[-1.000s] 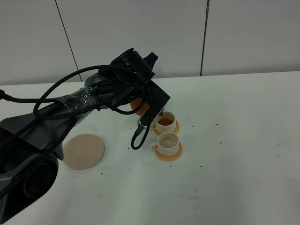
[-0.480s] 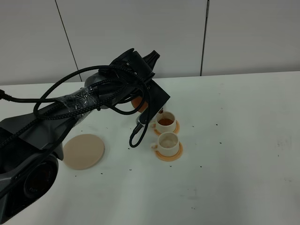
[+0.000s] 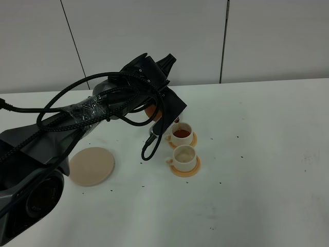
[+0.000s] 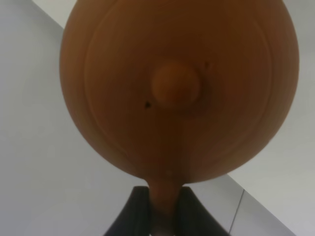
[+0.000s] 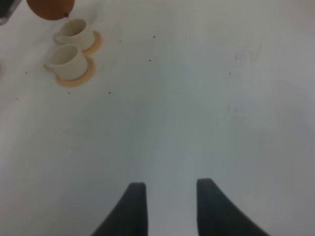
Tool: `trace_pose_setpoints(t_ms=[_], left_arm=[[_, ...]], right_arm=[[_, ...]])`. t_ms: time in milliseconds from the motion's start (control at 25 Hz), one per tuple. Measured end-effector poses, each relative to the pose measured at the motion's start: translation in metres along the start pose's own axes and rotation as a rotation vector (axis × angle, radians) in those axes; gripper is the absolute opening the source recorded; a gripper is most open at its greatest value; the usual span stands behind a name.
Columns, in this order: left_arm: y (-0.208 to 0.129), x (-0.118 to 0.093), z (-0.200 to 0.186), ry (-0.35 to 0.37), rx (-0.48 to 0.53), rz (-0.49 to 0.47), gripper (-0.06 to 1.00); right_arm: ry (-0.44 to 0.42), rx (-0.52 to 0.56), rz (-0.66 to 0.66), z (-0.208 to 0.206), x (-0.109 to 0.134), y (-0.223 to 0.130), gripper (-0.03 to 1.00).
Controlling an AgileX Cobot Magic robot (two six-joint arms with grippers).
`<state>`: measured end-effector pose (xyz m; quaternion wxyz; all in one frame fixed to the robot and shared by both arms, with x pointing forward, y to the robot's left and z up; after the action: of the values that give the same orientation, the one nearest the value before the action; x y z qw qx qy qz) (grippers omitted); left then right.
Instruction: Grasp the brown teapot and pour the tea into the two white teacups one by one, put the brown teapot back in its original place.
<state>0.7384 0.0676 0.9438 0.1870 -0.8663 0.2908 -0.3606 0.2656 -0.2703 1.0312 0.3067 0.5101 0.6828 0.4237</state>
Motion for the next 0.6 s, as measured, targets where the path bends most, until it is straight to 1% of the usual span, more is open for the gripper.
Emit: trace_pose_setpoints(t_ms=[600], left_arm=[[0.0003, 0.0007, 0.0, 0.006, -0.002, -0.001, 0.17]], right_arm=[[0.0, 0.0, 0.0, 0.0, 0.0, 0.0, 0.24]])
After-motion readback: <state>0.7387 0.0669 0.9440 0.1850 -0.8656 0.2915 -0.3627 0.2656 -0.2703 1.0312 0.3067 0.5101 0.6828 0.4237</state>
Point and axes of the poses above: a point on each arm's last joint axis where the gripper is mounted, z pointing out along that axis toward the gripper, x along the wrist's bending axis when the last joint is at zero, y = z × x, the point moved 4 cm from there along z, pointing out along that axis toward the gripper, and after that the axes turned 9 degrees about -z, right-handed, at the moved point
